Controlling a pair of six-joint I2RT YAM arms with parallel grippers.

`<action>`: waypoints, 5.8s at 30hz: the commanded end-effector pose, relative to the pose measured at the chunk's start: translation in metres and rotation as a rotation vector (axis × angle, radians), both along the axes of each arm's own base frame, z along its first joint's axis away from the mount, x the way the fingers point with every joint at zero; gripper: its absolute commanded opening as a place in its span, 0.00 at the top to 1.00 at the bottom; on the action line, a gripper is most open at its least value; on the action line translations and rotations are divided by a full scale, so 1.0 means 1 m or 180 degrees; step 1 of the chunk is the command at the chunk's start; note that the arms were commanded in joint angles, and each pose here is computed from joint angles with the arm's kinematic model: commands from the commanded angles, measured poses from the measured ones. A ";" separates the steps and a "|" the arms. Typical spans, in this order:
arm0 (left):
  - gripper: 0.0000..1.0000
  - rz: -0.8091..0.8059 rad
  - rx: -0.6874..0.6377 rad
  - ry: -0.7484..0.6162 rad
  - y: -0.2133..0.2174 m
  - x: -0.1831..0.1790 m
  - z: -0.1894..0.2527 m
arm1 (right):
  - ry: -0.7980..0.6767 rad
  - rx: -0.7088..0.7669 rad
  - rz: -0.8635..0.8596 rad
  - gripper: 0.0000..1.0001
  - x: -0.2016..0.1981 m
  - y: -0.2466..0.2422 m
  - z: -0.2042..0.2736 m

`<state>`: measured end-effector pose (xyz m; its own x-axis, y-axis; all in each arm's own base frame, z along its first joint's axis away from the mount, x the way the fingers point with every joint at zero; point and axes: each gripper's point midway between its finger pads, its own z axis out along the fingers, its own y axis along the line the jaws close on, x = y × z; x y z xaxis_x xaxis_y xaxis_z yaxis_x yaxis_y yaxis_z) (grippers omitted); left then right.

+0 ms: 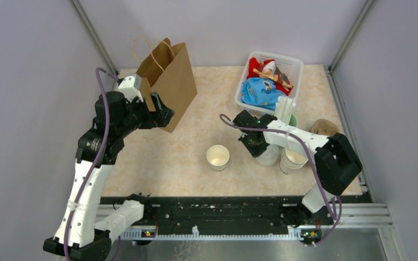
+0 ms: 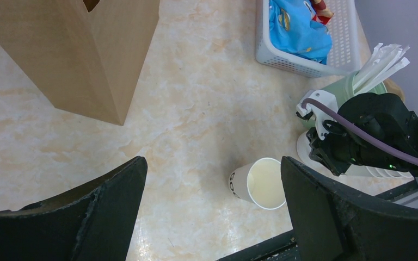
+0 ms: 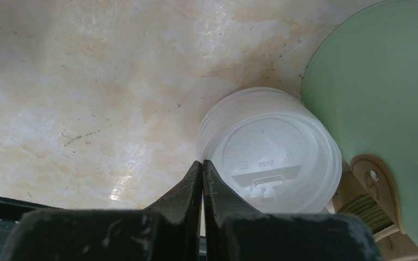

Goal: Pack the takeout coffee

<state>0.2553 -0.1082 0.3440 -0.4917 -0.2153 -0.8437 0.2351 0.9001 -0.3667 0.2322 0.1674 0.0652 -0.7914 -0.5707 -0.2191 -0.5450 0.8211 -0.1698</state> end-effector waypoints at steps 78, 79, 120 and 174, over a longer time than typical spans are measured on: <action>0.01 -0.2014 -0.1912 -0.0121 -0.113 -0.028 0.087 | 0.1504 0.5736 -0.1066 1.00 -0.006 0.180 0.399; 0.01 -0.2021 -0.1911 -0.0130 -0.114 -0.028 0.087 | 0.1510 0.5721 -0.1077 1.00 -0.006 0.181 0.397; 0.16 -0.1940 -0.1599 -0.0050 -0.124 -0.016 0.073 | 0.1377 0.5678 -0.1297 1.00 0.002 0.178 0.384; 0.19 -0.1249 0.1975 0.2018 -0.173 -0.048 -0.186 | -0.0802 0.2613 -0.1528 0.35 0.052 -0.019 0.232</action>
